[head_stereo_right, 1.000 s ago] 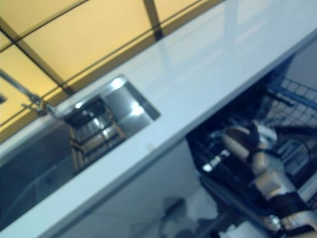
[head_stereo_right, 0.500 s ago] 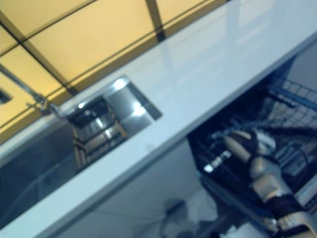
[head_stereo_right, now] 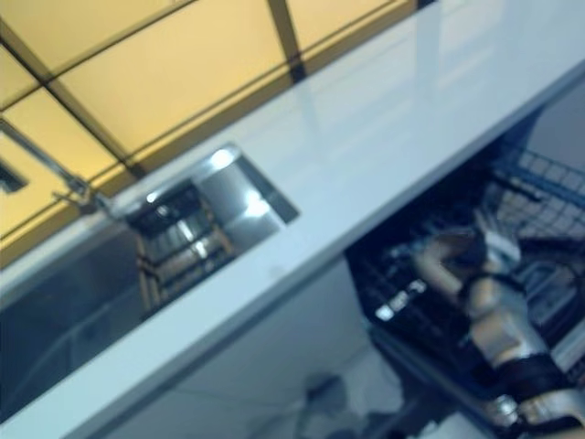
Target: Take plates into dishwasher
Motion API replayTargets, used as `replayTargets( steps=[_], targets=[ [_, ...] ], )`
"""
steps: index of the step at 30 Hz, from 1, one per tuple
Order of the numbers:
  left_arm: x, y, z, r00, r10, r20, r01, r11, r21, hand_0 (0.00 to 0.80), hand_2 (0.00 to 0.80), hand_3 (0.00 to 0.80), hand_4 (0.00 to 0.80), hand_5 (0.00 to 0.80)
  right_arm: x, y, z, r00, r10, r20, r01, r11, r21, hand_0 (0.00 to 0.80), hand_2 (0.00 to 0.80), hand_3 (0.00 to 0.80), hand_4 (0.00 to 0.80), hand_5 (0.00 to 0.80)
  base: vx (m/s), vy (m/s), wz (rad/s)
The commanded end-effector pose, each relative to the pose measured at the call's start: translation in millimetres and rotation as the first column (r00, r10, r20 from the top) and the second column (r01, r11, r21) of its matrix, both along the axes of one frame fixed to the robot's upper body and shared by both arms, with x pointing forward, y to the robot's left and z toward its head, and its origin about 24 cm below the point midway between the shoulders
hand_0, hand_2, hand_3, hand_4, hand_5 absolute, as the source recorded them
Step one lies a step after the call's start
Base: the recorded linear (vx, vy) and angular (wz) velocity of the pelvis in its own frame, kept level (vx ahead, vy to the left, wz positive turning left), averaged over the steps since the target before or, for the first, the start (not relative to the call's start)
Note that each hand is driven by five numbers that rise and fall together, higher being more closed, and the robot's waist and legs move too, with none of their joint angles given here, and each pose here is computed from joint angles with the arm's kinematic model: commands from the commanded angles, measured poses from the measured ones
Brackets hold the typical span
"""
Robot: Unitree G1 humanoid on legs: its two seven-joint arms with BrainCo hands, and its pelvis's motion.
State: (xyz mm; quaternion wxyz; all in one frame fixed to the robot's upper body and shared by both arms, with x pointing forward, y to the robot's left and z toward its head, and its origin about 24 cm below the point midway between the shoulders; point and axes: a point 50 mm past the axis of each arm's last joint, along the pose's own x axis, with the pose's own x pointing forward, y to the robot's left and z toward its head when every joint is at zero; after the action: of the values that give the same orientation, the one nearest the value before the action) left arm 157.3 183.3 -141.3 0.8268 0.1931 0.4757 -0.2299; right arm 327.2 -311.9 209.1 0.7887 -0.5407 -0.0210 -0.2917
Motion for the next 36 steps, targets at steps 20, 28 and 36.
replayTargets(
  steps=[20, 28, 36],
  targets=[
    [-23.1, 39.3, -6.0, 0.992, -0.024, -0.121, 0.042, 0.989, 0.145, 0.000, 0.000, 0.000, 0.000, 0.000, -29.2, -42.7, 125.4, 0.947, -0.166, 0.274, 0.171, 0.985, 0.006, 0.000, 0.000, 0.000, 0.000, 0.000, 0.002, -0.001, 0.00],
    [-31.2, 55.6, -6.2, 0.989, 0.050, -0.139, -0.022, 0.980, 0.199, 0.000, 0.000, 0.000, 0.000, 0.000, -48.7, -93.5, 99.2, 0.939, -0.301, 0.168, 0.283, 0.951, 0.125, 0.000, 0.000, 0.000, 0.000, 0.000, -0.002, -0.007, -0.01],
    [-40.1, 79.1, -4.5, 0.974, 0.159, -0.161, -0.106, 0.949, 0.299, 0.000, 0.000, 0.000, 0.000, 0.000, -107.9, -159.1, 40.2, 0.874, -0.486, 0.004, 0.471, 0.850, 0.236, 0.000, 0.000, 0.000, 0.000, 0.000, -0.019, -0.022, -0.02]
  ],
)
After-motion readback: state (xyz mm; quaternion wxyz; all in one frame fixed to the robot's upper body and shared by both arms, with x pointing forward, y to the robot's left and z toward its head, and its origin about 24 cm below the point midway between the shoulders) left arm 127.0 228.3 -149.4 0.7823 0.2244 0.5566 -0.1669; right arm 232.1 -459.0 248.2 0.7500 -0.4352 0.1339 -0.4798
